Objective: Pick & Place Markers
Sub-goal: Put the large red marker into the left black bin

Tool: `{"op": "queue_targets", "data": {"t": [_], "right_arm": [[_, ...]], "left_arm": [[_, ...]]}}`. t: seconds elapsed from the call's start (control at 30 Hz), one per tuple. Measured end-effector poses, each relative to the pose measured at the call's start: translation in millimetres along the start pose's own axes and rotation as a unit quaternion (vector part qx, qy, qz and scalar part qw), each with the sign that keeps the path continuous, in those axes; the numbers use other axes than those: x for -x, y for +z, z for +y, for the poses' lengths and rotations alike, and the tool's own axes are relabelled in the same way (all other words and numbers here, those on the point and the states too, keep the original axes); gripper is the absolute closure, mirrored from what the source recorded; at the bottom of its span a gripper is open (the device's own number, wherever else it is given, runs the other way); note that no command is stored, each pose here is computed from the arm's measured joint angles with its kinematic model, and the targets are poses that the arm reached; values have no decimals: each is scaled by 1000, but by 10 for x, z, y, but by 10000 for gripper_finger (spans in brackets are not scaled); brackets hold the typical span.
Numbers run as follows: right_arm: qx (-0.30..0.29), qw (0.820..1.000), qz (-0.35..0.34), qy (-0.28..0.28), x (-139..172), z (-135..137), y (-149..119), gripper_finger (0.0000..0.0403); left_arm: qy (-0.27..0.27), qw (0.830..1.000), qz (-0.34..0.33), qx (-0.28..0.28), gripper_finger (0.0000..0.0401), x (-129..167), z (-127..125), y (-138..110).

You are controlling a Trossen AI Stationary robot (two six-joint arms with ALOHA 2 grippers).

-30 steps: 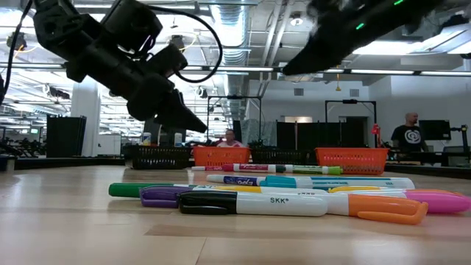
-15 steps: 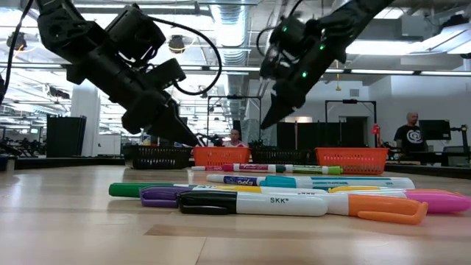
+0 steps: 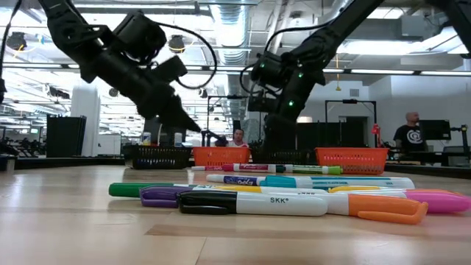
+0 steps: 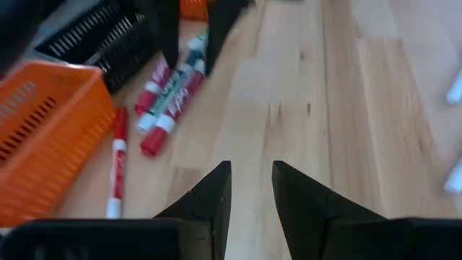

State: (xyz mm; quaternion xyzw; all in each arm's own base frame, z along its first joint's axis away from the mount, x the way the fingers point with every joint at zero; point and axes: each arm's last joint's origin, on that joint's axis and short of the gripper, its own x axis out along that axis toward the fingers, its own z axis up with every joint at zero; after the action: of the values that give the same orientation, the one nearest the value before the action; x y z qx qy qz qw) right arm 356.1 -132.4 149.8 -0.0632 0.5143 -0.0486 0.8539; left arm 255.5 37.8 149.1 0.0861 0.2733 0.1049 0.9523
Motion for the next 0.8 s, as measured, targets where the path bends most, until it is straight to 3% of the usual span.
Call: {"op": "queue_targets", "data": {"t": [0.4,0.8], "right_arm": [[24,1000,4,2,-35,-16,27,239],[6,999,29,16,-94,-8,-37,239]], "left_arm": [[22,996,-90,4,298,341,160,295],[10,997,-77,3,298,376,116,283]]}}
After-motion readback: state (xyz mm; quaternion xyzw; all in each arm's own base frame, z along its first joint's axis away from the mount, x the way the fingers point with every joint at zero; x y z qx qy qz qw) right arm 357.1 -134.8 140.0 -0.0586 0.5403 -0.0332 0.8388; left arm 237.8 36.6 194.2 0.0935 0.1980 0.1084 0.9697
